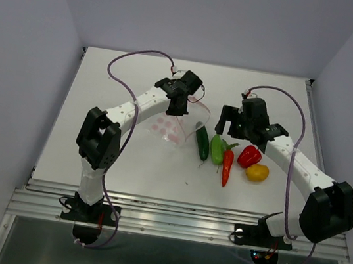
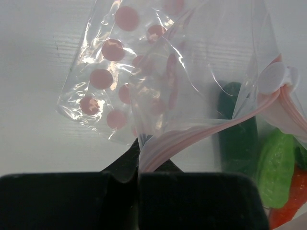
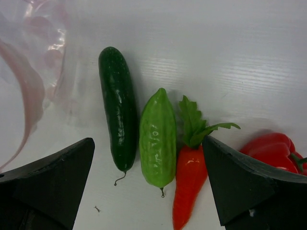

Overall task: Place the food in the zip-top bag and seal the zipper
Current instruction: Pick up the fake vegetable at the center of the board.

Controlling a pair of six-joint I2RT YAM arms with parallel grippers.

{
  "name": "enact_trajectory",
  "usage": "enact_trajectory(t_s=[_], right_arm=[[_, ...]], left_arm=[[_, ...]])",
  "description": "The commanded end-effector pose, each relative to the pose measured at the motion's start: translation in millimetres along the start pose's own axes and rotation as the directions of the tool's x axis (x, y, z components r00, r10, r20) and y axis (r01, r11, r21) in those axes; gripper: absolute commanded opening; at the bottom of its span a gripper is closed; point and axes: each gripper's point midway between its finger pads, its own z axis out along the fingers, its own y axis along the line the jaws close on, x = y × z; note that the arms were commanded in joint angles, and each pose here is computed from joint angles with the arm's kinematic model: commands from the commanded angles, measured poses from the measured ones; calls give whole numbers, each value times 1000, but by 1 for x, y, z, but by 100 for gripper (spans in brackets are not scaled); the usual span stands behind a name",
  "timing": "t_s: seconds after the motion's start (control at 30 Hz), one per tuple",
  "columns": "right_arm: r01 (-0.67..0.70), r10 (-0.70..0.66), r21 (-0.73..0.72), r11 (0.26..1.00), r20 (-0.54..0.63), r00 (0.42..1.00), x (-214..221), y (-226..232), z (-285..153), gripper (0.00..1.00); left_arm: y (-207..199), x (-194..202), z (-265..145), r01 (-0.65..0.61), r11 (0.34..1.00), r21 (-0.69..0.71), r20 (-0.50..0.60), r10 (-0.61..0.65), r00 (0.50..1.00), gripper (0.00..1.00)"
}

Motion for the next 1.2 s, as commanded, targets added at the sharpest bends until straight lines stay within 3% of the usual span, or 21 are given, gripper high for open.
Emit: enact_trajectory(t_s=[0.0,0.1,0.3,0.77,1.17], right_arm=[[22,-22,28,999,-15,1000,-1,-3,11,99],[40,-40,0,999,-73,997,9,2,25,85],[41,-47,-34,999,-178,983,38,3,43,73],[88,-81,13,996,-286,955,79,-4,47,71],[132,-105,69,989,-301,948,90,-4,57,65]], left_arm=[[-1,-24,-29,26,999,47,81,-30,996,0],[-2,-22,-27,26,999,48,75,-30,997,0],[-2,-18,-22,24,999,45,63,-27,998,0],[-4,-10,-16,25,998,53,41,-27,999,0],[-6,-7,-16,28,997,67,32,-30,999,0]])
